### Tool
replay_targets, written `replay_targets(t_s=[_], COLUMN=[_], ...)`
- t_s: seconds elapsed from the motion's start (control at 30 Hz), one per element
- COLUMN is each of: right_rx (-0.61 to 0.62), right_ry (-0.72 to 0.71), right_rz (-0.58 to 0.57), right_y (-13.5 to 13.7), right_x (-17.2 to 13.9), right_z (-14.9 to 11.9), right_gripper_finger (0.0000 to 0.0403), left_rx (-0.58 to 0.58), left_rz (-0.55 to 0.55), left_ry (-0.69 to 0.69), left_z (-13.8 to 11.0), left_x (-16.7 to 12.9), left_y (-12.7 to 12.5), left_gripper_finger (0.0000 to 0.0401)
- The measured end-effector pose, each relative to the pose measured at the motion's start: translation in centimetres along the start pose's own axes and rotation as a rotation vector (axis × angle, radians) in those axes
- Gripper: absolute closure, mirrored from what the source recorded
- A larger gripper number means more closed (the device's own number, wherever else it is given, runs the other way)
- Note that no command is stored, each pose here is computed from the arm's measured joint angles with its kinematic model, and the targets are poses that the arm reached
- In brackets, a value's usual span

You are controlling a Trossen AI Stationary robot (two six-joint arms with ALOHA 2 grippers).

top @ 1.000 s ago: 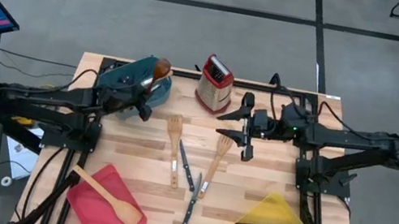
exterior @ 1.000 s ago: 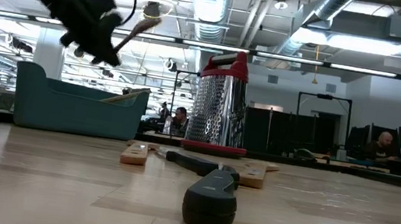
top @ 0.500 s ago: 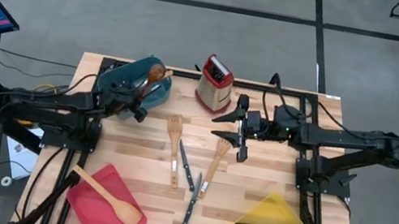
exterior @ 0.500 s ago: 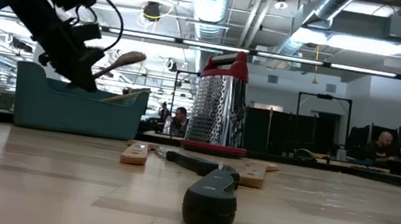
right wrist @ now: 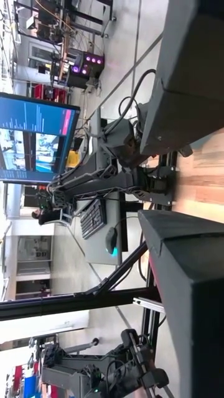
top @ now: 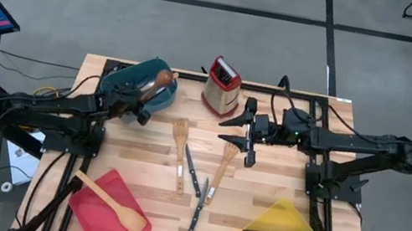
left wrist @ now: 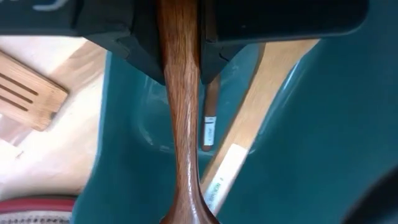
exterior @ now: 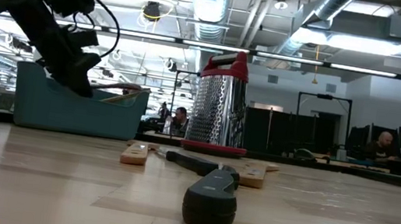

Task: Pick & Place Kitchen Items
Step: Put the brown wooden serving spoon into the blue bin

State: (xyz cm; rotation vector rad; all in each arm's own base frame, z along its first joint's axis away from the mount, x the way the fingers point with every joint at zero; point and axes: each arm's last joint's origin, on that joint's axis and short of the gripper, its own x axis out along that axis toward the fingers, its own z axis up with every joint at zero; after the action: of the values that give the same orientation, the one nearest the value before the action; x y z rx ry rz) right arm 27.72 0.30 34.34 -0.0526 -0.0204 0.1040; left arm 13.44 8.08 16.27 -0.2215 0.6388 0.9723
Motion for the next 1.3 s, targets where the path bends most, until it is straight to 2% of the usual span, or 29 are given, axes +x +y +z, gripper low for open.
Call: replay_targets(t_s=[0.17, 0.4, 0.57, 0.83, 1.07, 1.23, 1.3], right_rx=[0.001, 0.003, 0.003, 0.000, -0.005, -0.005, -0.007], right_ry=[0.013, 0.030, 0.033, 0.033, 0.033, 0.033, 0.033], right_rz=[0.001, 0.001, 0.001, 0.001, -0.001, -0.001, -0.001], right_y=[0.01, 0.01, 0.01, -0.01, -0.06, -0.06, -0.06], right_x=[-0.01, -0.01, -0.02, -0.02, -0.02, -0.02, -0.02], right_z=[-0.12, -0.28, -0.31, -0.31, -0.32, -0.32, -0.32], right_gripper_finger=[0.0242, 0.0242, 0.0245, 0.0246, 0.0250, 0.0249, 0.0249], left_rx=[0.025, 0.152, 0.156, 0.181, 0.181, 0.183, 0.184], left_rz=[-0.019, -0.025, -0.025, -0.012, -0.010, -0.035, -0.038], left_ry=[0.018, 0.025, 0.028, 0.087, 0.097, 0.102, 0.103], left_z=[-0.14, -0.23, -0.27, -0.87, -0.97, -0.99, -0.99], left_x=[0.01, 0.01, 0.01, -0.03, -0.04, -0.04, -0.04], left_y=[-0.03, -0.04, -0.03, 0.15, 0.18, 0.11, 0.10], left_gripper_finger=[0.0360, 0.0342, 0.0361, 0.0342, 0.0361, 0.0334, 0.0335])
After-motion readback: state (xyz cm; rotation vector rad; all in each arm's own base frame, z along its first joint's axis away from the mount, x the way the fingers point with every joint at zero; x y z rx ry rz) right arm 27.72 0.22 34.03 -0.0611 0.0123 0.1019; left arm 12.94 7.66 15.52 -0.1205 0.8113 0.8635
